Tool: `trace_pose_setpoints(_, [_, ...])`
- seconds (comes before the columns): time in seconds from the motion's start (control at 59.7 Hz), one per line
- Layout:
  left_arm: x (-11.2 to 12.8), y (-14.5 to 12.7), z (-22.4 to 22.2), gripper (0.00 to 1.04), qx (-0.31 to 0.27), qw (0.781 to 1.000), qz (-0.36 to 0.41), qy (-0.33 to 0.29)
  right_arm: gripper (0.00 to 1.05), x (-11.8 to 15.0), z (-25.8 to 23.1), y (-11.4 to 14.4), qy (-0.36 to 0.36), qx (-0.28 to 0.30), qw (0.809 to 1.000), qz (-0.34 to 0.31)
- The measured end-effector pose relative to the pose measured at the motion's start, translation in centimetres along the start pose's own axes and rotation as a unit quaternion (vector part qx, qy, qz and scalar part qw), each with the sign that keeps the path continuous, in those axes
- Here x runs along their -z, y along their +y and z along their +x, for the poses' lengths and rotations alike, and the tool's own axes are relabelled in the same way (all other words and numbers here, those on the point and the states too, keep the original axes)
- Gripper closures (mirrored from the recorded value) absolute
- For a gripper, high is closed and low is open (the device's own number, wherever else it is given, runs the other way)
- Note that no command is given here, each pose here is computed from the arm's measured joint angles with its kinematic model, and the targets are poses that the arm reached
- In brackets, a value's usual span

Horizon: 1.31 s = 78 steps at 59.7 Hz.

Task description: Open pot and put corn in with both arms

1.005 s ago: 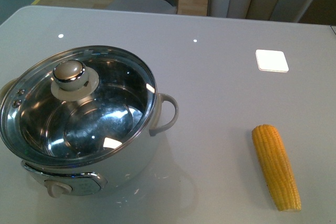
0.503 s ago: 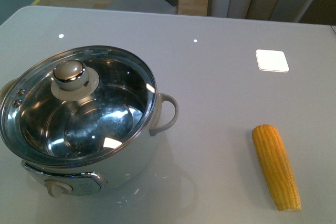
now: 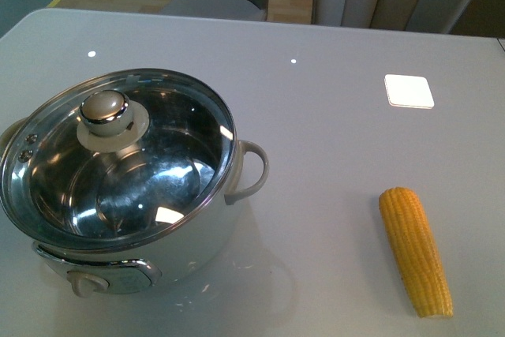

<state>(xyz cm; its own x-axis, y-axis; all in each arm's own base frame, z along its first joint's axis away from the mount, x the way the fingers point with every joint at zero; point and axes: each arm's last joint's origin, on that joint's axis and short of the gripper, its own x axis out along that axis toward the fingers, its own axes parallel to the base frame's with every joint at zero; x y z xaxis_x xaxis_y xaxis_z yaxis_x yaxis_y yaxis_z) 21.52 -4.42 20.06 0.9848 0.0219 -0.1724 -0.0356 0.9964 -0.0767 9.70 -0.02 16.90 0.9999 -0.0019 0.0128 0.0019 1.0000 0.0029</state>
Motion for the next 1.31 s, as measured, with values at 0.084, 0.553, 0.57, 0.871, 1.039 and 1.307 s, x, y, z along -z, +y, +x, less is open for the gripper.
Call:
trace_pose_setpoints(0.084, [2.0,-1.1,2.6,0.07,0.014,1.000,0.004,0.018,0.09,0.0,0.0,0.0,0.000,0.000,1.000,0.000])
trace_pose_setpoints(0.553, [10.9,-4.2,6.6,0.07,0.058,0.992,0.033,0.105,0.09,0.0,0.0,0.0,0.000,0.000,1.000,0.000])
trace_pose_setpoints(0.57, [11.0,-4.2,6.6,0.07,0.058,0.992,0.034,0.107,0.09,0.0,0.0,0.0,0.000,0.000,1.000,0.000])
trace_pose_setpoints(0.871, [13.0,-4.0,6.9,0.07,0.057,0.988,0.035,0.136,0.09,0.0,0.0,0.0,0.000,0.000,1.000,0.000])
trace_pose_setpoints(1.039, [13.2,-4.0,7.4,0.09,0.054,0.989,0.035,0.135,0.09,0.0,0.0,0.0,0.000,0.000,1.000,0.000])
trace_pose_setpoints(1.307, [13.2,-4.2,7.9,0.51,0.057,0.989,0.038,0.129,0.09,0.0,0.0,0.0,0.000,0.000,1.000,0.000])
